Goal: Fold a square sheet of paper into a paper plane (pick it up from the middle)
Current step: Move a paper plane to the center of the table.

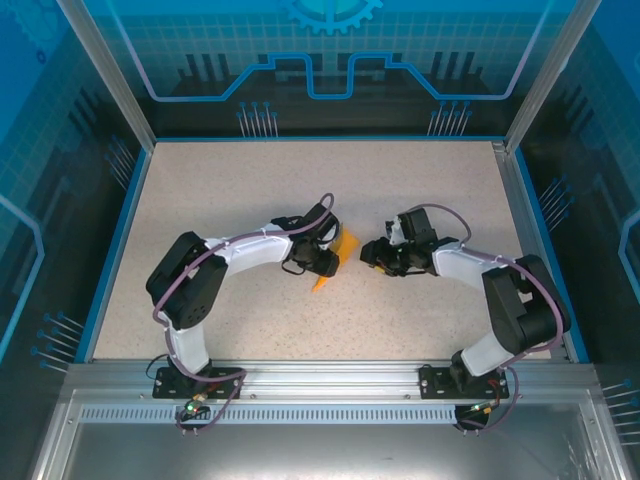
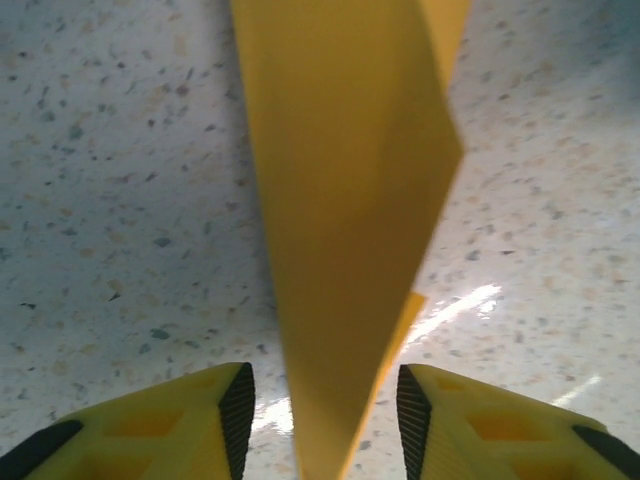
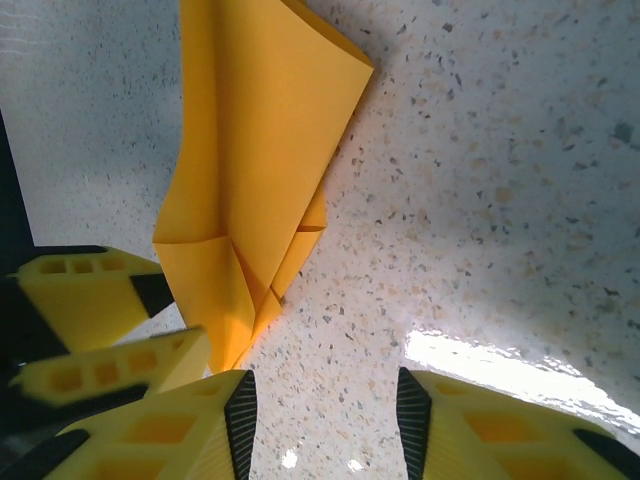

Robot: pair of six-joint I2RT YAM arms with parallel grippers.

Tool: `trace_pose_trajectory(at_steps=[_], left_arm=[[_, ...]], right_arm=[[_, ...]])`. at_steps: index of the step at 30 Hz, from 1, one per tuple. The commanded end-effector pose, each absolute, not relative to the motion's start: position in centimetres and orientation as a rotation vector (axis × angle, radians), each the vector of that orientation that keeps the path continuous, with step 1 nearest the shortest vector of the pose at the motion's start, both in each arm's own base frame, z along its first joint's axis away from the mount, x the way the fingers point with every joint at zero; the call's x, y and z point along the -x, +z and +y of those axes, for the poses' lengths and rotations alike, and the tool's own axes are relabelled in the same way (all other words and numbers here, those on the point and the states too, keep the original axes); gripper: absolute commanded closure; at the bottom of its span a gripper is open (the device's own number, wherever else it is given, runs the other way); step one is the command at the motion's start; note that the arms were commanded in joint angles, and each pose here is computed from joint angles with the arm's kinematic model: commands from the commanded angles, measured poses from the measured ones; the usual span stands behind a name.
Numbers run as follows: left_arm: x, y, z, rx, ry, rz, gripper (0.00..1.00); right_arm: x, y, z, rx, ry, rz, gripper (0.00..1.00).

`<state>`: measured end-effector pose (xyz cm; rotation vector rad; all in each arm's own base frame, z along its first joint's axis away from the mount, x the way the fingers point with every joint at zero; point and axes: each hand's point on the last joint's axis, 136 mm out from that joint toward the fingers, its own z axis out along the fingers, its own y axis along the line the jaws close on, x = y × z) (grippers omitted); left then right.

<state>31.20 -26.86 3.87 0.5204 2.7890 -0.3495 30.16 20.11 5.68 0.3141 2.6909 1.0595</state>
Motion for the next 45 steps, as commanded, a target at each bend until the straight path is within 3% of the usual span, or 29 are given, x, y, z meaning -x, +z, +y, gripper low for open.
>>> trace_pose_trajectory(at_steps=[1, 7, 13, 20, 28, 45], left_arm=[[-31.5, 3.7, -26.4, -0.518, -0.276, 2.801, 0.61], [-31.5, 4.0, -26.6, -0.506, -0.308, 2.801, 0.87], [-31.0, 4.8, -26.8, -0.466, -0.45, 2.811, 0.99], [-31.1, 6.6, -26.8, -0.359, -0.718, 2.791, 1.0], [-30.8, 6.7, -26.1, -0.318, -0.767, 2.792, 1.0], [-30.5, 6.2, -25.4, -0.264, -0.794, 2.8, 1.0]], right_arm=[[-29.5, 6.2, 20.6, -0.294, 1.082, 2.677, 0.56], [-28.9, 6.0, 21.4, -0.287, 1.106, 2.679, 0.56], [-28.9, 6.0, 23.8, -0.283, 1.214, 2.64, 0.54], [-29.4, 5.7, 27.1, -0.291, 1.353, 2.586, 0.5], [-29.4, 5.7, 29.0, -0.298, 1.404, 2.569, 0.4], [-29.9, 7.0, 30.9, -0.366, 1.575, 2.468, 0.42]])
